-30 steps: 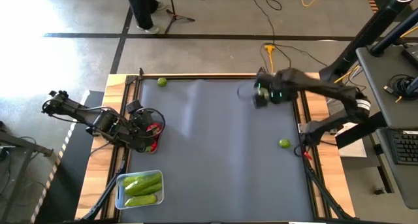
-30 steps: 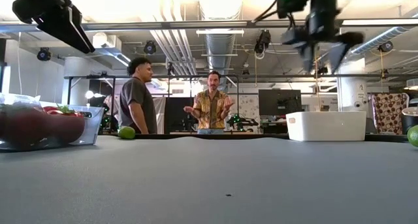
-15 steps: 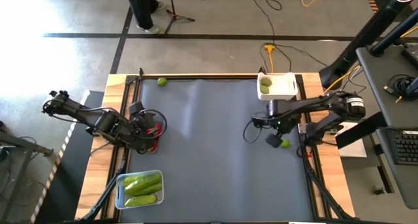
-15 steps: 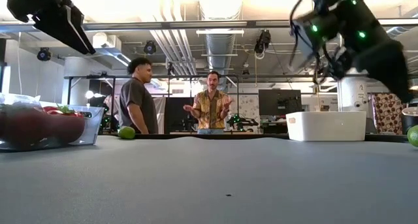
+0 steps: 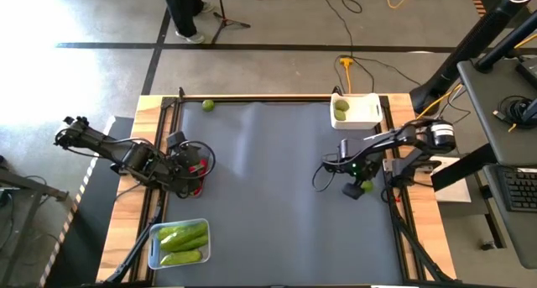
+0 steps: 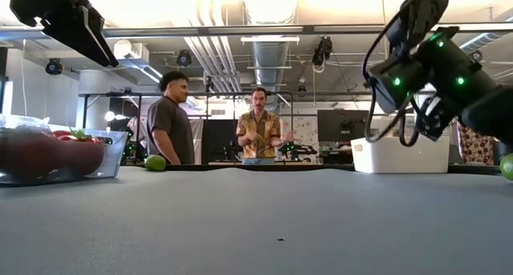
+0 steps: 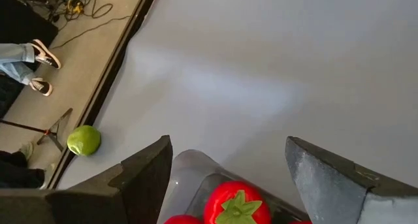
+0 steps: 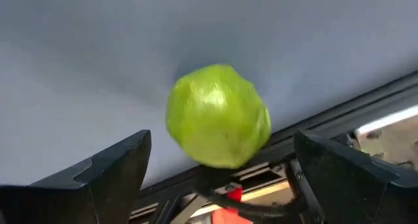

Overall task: Sort produce into baskets
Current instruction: Put the right lime into the white bin

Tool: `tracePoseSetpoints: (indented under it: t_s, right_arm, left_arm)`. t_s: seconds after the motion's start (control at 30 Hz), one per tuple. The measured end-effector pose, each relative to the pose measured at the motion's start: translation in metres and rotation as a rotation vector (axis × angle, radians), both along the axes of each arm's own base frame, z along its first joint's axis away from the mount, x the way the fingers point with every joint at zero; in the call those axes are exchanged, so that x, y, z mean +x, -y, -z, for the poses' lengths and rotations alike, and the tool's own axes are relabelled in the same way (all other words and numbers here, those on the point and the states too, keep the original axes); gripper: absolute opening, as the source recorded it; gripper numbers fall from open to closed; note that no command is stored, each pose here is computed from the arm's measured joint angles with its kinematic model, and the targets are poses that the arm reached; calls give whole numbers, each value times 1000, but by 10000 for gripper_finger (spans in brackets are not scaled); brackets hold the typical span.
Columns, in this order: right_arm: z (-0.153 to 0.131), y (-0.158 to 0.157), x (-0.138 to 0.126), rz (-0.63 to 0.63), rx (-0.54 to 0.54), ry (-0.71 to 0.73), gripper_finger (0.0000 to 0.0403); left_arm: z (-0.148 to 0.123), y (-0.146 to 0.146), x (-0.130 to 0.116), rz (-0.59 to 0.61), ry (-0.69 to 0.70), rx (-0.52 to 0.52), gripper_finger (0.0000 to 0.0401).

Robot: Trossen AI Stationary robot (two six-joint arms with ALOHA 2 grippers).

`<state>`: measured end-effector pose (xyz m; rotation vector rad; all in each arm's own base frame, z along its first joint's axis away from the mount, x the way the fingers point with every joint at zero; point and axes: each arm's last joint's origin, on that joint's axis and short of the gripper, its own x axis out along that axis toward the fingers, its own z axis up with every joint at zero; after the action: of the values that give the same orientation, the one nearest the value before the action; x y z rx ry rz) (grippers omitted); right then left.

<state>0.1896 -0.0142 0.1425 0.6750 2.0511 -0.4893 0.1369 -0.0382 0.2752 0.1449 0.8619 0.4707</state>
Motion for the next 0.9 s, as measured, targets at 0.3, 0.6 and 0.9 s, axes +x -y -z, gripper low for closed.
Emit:
tracePoseSetpoints:
  t_s: [0.3,0.6,0.9]
  right_arm:
    - [21,1,8,-30,5,-35,292]
    - [6,2,14,-27,-5,18,180]
    - [-73,36,48,-3,-179,288,183]
  left_arm:
    - [-1,-1,-2,3,-3,1,278]
    - [2,2,-4,26,-44,-145,278]
    - [0,-4,-6,-23,-23,-196,278]
